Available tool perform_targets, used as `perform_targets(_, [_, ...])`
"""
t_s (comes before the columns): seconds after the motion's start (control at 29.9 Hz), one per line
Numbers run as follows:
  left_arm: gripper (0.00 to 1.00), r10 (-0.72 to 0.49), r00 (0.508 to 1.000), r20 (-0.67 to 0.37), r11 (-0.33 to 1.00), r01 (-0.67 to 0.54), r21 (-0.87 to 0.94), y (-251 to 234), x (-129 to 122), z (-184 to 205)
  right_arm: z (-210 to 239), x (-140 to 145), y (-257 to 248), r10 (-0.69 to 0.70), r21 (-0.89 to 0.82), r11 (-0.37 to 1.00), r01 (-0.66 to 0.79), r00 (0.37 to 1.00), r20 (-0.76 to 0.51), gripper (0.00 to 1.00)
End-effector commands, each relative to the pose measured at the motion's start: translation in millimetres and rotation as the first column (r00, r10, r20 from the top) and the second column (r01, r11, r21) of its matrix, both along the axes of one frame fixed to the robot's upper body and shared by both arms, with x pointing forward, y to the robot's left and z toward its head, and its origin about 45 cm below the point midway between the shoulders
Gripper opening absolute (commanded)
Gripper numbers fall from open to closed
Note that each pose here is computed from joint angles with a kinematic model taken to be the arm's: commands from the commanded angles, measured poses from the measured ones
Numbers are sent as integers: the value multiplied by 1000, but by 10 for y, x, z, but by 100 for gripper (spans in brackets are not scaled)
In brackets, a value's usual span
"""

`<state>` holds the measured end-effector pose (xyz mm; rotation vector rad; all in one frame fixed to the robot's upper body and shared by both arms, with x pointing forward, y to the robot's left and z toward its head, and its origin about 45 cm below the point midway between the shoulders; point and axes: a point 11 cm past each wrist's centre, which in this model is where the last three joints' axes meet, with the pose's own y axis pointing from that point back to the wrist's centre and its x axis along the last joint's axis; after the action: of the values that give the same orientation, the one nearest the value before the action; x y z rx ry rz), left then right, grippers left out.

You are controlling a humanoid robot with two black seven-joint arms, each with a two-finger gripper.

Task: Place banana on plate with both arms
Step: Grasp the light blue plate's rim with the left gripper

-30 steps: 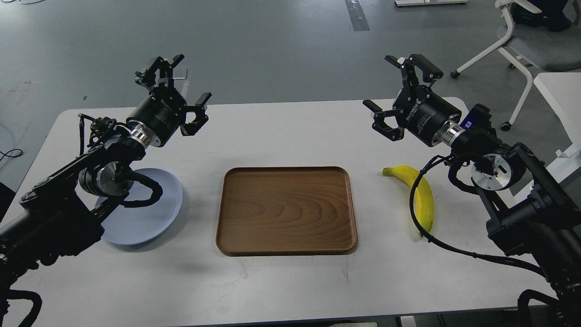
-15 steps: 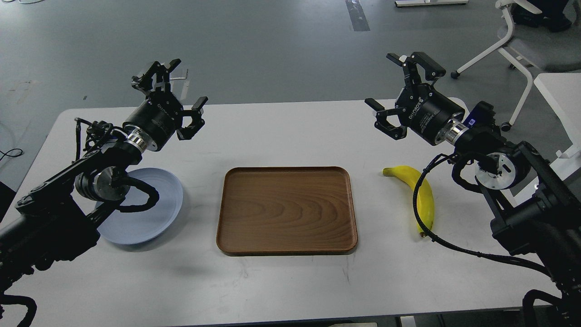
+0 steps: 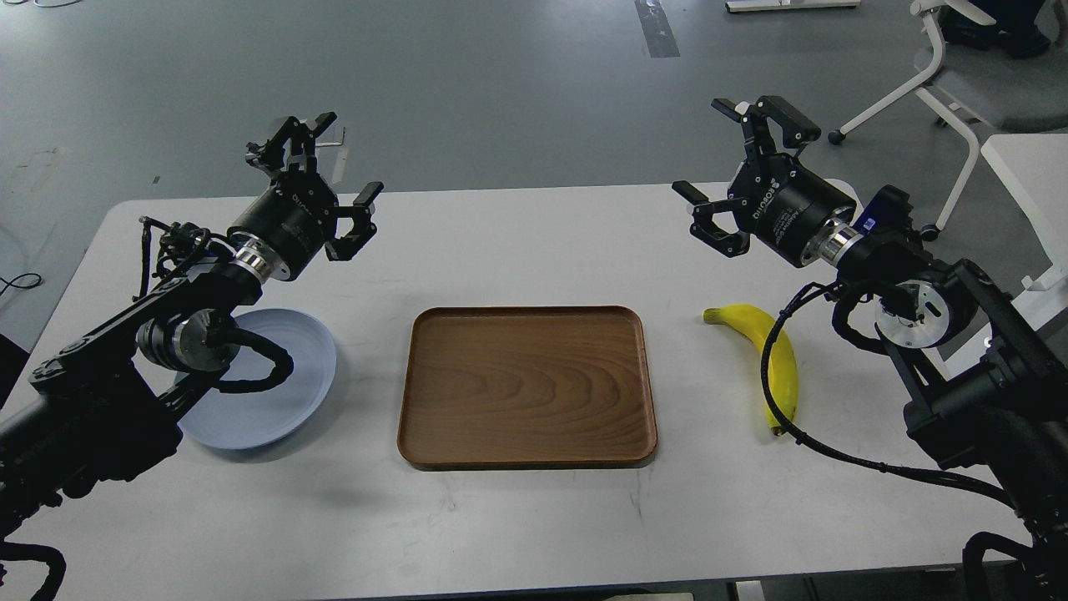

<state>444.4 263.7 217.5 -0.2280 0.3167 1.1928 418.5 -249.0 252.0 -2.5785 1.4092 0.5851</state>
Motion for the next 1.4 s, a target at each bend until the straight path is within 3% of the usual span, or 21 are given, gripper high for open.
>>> perform_targets(0.0, [98, 45, 977, 209, 906, -128, 403, 136, 54, 132, 1, 1, -2, 3, -14, 1000, -3, 1000, 4, 100])
perform_targets(0.07, [98, -30, 937, 347, 771, -199, 605, 126, 27, 236, -1, 1, -2, 3, -20, 1000, -3, 1000, 5, 100])
perform_targets(0.17, [98, -208, 886, 415, 567, -236, 789, 190, -83, 291, -15, -5, -6, 2, -21, 1000, -2, 1000, 2, 100])
perform_targets(0.27, [98, -311, 875, 370, 437, -213, 874, 343, -197, 212, -22, -8, -8, 2, -21, 1000, -2, 1000, 1, 100])
perform_targets(0.33, [98, -381, 882, 278, 287, -174, 942, 639, -333, 89, -22, -8, -8, 2, -21, 1000, -2, 1000, 1, 100])
perform_targets(0.5, [98, -383, 909, 168, 103, -138, 985, 1283, -588, -33, -43, -16, 8, 4, -17, 1000, -4, 1000, -3, 100])
perform_targets(0.6, [97, -336, 939, 69, -32, -85, 996, 1766, -891, -253, -60, -20, 24, 6, -14, 1000, -6, 1000, -7, 100])
perform_targets(0.74, [97, -275, 961, 12, -155, -57, 986, 2157, -1214, -546, -81, -29, 34, 8, -17, 1000, -9, 1000, -11, 100])
perform_targets(0.97, [97, -230, 968, -101, -176, 60, 983, 2344, -1685, -913, -120, -47, 43, 11, -23, 1000, -12, 1000, -18, 100])
perform_targets(1.17, [96, -230, 967, -107, -152, 73, 986, 2273, -1709, -996, -185, -79, 26, 7, -24, 1000, -8, 999, -33, 100])
perform_targets(1.27, [89, -244, 965, -100, -122, 72, 990, 2136, -1678, -1068, -211, -93, 20, 7, -25, 1000, -8, 999, -38, 100])
perform_targets(1.37, [89, -235, 968, -94, -107, 71, 992, 2117, -1669, -1082, -230, -103, 15, 6, -25, 1000, -7, 999, -42, 100])
